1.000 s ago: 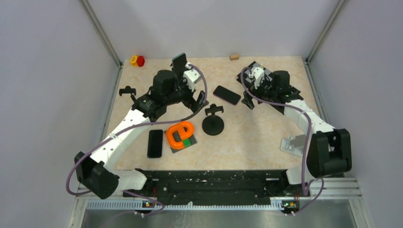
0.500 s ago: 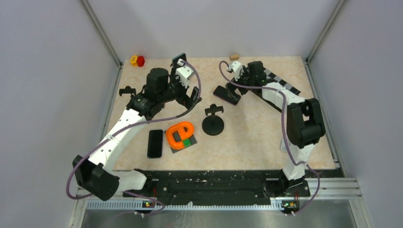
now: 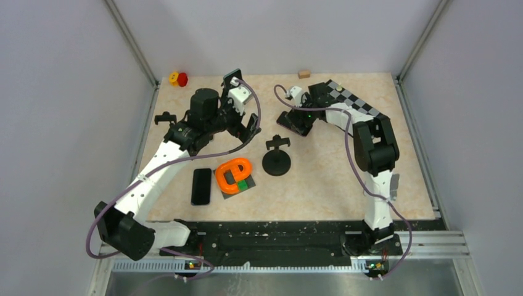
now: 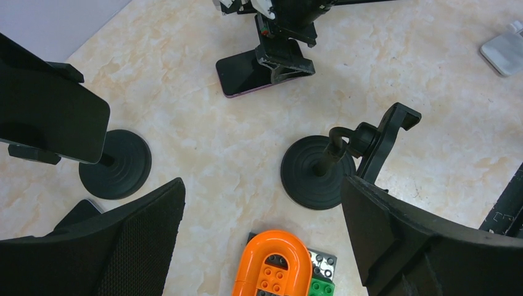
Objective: Place the phone on the phone stand
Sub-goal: Pick up the phone at the center of the board.
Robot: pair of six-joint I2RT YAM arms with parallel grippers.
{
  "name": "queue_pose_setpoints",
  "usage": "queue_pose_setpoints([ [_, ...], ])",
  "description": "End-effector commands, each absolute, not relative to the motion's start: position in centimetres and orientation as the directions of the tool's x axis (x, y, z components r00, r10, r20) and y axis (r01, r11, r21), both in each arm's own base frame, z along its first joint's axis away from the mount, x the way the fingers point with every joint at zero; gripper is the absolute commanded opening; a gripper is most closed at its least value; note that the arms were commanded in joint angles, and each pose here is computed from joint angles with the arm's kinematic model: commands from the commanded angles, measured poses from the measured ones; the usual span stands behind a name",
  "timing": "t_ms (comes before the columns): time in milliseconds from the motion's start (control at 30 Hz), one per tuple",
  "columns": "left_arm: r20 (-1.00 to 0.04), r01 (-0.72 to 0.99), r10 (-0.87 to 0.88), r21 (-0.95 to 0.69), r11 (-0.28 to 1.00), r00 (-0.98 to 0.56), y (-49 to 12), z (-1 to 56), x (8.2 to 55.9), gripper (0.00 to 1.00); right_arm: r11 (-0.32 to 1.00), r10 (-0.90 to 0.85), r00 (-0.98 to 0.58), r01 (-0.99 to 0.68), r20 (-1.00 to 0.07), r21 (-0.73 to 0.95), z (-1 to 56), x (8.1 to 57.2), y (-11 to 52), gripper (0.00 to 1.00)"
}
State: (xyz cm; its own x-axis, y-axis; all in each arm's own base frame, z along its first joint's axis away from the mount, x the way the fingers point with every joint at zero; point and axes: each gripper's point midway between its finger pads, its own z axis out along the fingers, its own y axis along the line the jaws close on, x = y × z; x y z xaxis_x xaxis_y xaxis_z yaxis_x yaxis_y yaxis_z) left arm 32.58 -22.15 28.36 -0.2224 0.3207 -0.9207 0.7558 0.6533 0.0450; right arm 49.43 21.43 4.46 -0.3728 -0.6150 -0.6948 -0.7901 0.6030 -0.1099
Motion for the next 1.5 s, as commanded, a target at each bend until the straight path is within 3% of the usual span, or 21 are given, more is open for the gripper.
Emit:
queue_pose_setpoints([
  [0,-0.941,0.756,0.3,0.078,0.65,-0.16,-22.4,30.7,33.1,0.99,0.578,-0.628,-0.328,-0.804,-0.706,-0.14,5.5,50.5,22.9,0.98],
  [1000,-0.937,0.761,0.305,0.072,0.645,-0.169,-22.6,29.8,33.2,0.99,0.527,-0.592,-0.359,-0.85,-0.722,-0.009,4.3,49.1,24.8,0.98],
  [1467,-0.937,0.762,0.306,0.07,0.643,-0.172,-22.7,29.6,33.3,0.99,0.531,-0.657,-0.388,-0.847,-0.647,-0.032,2.3,49.6,23.6,0.97],
])
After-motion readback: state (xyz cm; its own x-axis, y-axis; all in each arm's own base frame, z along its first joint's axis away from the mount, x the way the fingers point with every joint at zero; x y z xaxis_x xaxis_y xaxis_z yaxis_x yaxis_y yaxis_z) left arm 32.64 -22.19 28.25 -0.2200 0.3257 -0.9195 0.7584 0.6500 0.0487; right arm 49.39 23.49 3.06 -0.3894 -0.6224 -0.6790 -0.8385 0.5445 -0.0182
